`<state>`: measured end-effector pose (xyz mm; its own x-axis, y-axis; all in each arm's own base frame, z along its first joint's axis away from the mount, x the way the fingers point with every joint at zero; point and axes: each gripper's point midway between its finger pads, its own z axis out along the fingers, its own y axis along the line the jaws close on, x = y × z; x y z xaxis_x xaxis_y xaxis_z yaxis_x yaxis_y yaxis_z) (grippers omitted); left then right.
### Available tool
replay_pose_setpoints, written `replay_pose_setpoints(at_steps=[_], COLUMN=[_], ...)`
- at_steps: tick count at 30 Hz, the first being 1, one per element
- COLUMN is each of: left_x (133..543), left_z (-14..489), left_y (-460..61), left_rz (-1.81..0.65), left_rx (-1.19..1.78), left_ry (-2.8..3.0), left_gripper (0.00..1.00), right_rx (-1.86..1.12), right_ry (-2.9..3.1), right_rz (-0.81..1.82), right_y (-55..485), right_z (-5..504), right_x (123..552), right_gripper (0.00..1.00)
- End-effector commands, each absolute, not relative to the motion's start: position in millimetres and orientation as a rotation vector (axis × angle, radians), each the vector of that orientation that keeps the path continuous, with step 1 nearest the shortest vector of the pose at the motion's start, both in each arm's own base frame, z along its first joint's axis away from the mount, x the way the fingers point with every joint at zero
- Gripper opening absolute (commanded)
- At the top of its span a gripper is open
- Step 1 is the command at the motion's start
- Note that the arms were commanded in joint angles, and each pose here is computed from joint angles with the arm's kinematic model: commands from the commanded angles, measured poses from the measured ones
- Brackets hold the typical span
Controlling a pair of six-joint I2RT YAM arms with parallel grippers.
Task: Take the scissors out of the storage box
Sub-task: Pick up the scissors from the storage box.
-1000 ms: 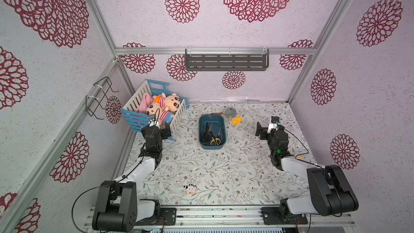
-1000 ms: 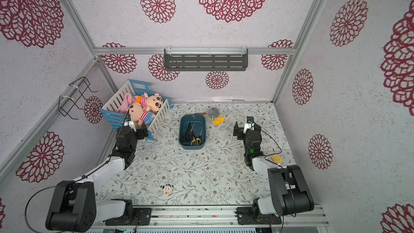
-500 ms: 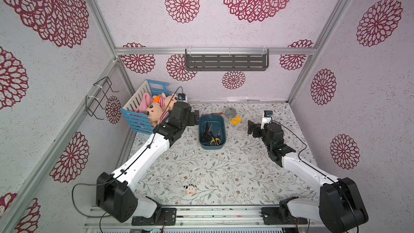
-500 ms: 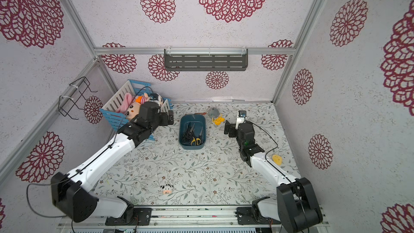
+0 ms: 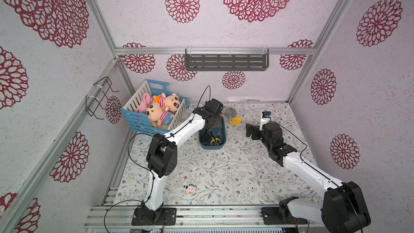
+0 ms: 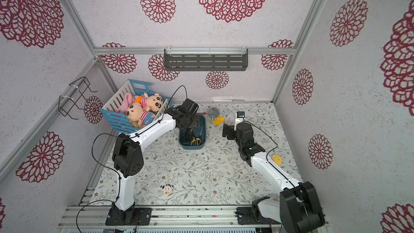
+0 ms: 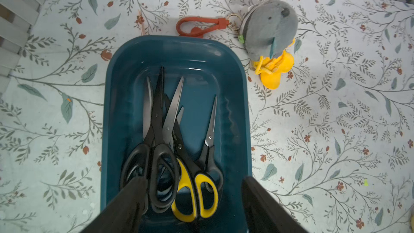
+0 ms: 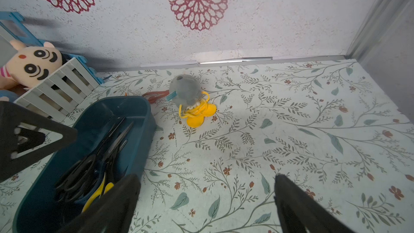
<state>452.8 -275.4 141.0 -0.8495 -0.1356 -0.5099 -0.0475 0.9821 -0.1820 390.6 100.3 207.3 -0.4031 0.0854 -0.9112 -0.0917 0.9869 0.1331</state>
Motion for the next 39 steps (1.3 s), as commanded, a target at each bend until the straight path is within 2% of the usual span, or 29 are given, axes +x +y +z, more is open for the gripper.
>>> replay_pose_setpoints(at_steps=[1,10,29,39], left_x=[443,440,449,444], left_z=[128,103,52,20], left_y=[-265,-252,-242,-247], left_rz=[-0.191,-0.178,-0.151,-0.160], left_rx=[-0.201,-0.253,-0.239,-0.212], left_ry=[2.647,2.671,2.737,2.790], left_gripper=[0.69,0.61,0.53,0.39], right_rx=[0.004,0.004,0.007,0.023], right_ry=[1.942,1.946,1.966,1.972], right_rz=[0.240,0.249,0.238,0.228], right_y=[106,109,111,108], right_z=[224,222,214,213], right_x=[389,392,393,392], right_gripper=[0.99,0.99,0.99,0.99])
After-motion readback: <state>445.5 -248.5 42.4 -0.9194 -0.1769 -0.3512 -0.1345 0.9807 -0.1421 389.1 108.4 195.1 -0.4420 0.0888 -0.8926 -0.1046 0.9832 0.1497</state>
